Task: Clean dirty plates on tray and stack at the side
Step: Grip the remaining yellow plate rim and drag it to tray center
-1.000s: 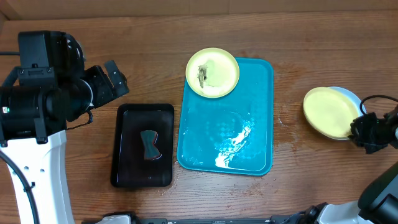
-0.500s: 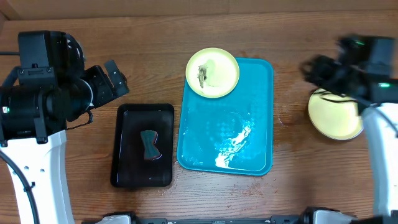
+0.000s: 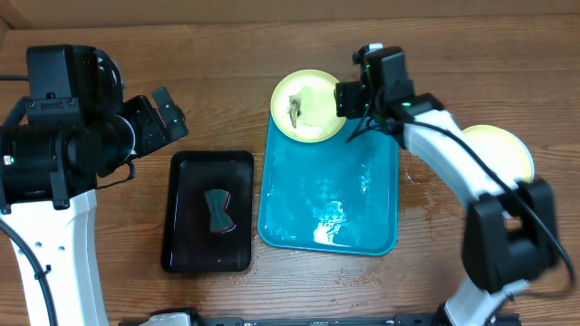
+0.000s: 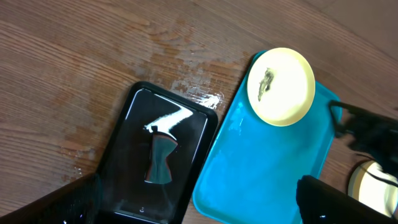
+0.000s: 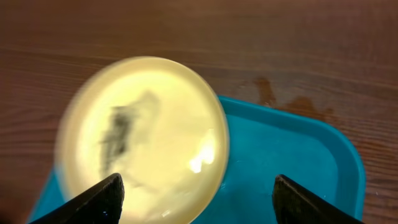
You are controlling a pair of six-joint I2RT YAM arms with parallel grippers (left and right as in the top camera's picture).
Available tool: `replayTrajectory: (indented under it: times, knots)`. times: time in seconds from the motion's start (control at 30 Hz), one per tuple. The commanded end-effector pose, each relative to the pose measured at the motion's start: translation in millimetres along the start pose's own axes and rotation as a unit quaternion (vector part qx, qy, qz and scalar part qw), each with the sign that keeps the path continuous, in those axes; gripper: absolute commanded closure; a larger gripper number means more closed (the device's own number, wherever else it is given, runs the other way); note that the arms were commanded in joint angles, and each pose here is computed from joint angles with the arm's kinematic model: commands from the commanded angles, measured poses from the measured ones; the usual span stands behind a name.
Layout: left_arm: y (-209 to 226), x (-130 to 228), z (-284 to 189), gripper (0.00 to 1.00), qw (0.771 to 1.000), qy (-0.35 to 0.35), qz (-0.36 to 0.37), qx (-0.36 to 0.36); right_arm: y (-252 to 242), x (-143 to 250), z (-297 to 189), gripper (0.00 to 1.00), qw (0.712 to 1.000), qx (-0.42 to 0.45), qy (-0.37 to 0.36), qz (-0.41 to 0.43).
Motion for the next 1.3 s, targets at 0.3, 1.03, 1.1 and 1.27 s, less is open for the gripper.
replayTrajectory:
  times: [0.3, 1.03, 1.1, 1.27]
  knots:
    - [-2, -3, -8, 0.0, 1.0, -0.012, 0.006, 0.009, -17, 54, 64, 0.96, 0.996, 0.001, 0.071, 0.051]
    - [-2, -3, -8, 0.0, 1.0, -0.012, 0.006, 0.009, 1, 79, -50, 0.96, 0.974, -0.035, 0.198, 0.104]
    - [-2, -3, -8, 0.0, 1.0, -0.012, 0.006, 0.009, 0, 104, -61, 0.96, 0.96, -0.026, 0.257, 0.11]
    - [-2, -3, -8, 0.0, 1.0, -0.012, 0.006, 0.009, 8, 155, -79, 0.96, 0.929, -0.013, 0.354, 0.105]
Point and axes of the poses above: each gripper's point midway between its finger pads, its own z axis out along the fingers, its own y axis along the line the jaws close on, x = y × z, the point moved 2 cm from there along -z, back along the fingers, and after that the axes turned 6 degrees about -z, right-handed, at the moved point
